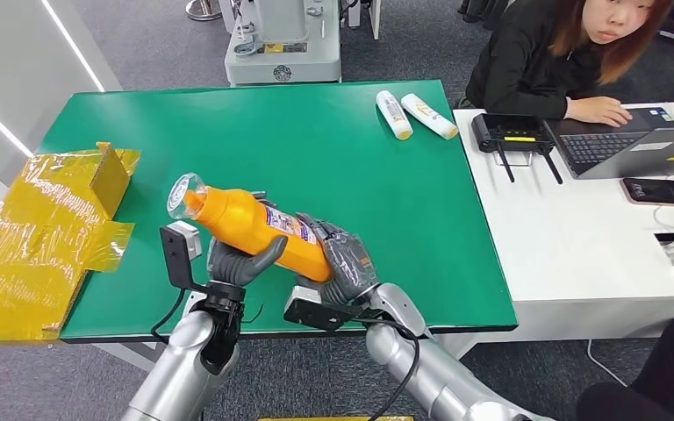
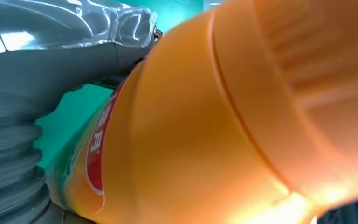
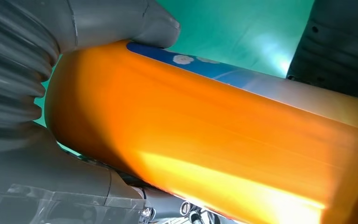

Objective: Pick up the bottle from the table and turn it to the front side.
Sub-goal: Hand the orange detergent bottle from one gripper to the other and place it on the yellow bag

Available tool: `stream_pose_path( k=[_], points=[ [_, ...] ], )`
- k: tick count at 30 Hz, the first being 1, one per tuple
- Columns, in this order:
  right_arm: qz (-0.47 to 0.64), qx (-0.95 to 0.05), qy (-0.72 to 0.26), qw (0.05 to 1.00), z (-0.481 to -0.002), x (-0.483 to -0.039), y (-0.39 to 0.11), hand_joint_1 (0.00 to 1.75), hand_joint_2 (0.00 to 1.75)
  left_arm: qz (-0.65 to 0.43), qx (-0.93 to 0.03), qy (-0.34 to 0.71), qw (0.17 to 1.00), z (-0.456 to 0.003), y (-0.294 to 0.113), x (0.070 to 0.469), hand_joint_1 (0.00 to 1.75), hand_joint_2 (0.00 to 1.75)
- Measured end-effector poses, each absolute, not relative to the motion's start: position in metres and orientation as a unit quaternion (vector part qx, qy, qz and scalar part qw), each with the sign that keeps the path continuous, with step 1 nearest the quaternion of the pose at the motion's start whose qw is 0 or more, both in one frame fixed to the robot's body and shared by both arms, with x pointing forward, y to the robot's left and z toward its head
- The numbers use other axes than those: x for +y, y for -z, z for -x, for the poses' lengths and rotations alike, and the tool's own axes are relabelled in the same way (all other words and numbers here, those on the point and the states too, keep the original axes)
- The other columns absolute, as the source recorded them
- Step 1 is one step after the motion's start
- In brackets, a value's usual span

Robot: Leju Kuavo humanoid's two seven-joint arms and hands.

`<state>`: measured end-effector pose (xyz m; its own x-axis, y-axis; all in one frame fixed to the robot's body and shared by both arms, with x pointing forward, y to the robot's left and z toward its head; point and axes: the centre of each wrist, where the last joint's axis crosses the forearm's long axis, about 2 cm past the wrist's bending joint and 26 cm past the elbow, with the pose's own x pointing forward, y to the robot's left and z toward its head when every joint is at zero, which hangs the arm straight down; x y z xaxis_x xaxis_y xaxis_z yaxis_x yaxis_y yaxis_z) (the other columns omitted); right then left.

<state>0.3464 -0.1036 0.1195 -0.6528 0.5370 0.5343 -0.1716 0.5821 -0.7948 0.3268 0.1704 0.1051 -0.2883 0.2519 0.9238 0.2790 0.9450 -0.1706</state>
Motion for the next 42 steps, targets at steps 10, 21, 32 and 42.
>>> stream_pose_path(
  k=[10, 21, 32, 42],
  points=[
    [0.088, -0.804, -0.424, 0.407, -0.342, -0.103, -0.116, 0.0, 1.75, 0.182, -0.798, -0.034, 0.573, -0.328, -0.106, 0.173, 1.75, 1.75],
    [-0.008, -0.834, -0.315, 0.453, -0.326, -0.114, -0.11, 0.0, 1.75, 0.167, -0.821, -0.023, 0.546, -0.336, -0.12, 0.177, 1.75, 1.75],
    [-0.044, -0.86, -0.259, 0.436, -0.291, -0.12, -0.12, 0.0, 1.75, -0.002, -0.886, 0.149, 0.44, -0.364, -0.153, 0.188, 1.75, 1.75],
    [-0.063, -0.885, -0.24, 0.394, -0.277, -0.122, -0.144, 0.0, 1.75, -0.318, -0.814, 0.426, 0.234, -0.407, -0.217, 0.193, 1.67, 1.75]
  ],
)
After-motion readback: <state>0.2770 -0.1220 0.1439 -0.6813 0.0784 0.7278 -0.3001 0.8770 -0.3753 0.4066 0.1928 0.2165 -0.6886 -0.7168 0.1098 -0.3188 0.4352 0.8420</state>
